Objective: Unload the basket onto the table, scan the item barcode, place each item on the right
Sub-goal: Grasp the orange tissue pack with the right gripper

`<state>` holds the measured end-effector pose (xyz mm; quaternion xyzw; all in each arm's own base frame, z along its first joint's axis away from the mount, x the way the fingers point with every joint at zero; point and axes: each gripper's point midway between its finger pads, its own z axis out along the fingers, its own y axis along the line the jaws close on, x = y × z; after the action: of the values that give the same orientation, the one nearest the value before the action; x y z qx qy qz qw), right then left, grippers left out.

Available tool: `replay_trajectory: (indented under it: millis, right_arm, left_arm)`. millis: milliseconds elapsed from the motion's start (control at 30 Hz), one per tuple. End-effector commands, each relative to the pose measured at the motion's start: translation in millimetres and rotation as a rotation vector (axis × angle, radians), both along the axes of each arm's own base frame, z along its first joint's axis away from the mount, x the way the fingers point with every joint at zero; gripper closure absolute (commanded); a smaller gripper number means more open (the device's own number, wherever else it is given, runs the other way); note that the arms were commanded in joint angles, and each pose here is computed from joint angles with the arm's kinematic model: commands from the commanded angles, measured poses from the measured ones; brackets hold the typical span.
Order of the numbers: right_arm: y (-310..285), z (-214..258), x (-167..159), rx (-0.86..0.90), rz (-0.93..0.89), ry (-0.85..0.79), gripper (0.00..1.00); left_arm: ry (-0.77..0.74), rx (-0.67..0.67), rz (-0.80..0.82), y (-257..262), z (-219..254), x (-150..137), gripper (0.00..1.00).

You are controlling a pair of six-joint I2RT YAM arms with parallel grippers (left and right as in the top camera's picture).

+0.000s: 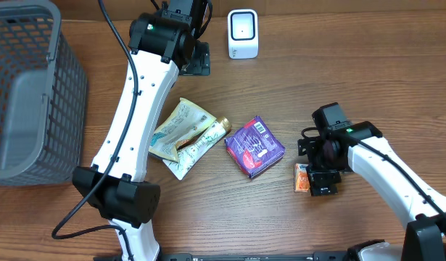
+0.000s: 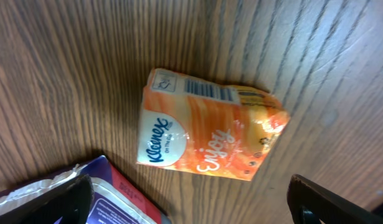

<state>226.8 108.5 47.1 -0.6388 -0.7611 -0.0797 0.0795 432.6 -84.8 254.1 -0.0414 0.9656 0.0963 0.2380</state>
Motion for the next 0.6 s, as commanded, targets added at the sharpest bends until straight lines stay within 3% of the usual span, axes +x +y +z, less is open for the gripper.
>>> replay_trajectory:
  millis: [0,367,567]
  right_arm:
    - [-2,-3,2,-0.059,-0.068,-0.026,0.00]
    - [0,-32,-19,-0.066,-0.125,0.013,0.00]
    - [5,-32,-13,-0.041,-0.123,-0.013,0.11]
  left_arm:
    - [-0.036,-0.026,0.012,0,14,-2,0.00]
    - [-0.034,-0.025,0.012,0,14,-2,0.00]
    - [-0.032,-0.024,0.012,0,13,-3,0.00]
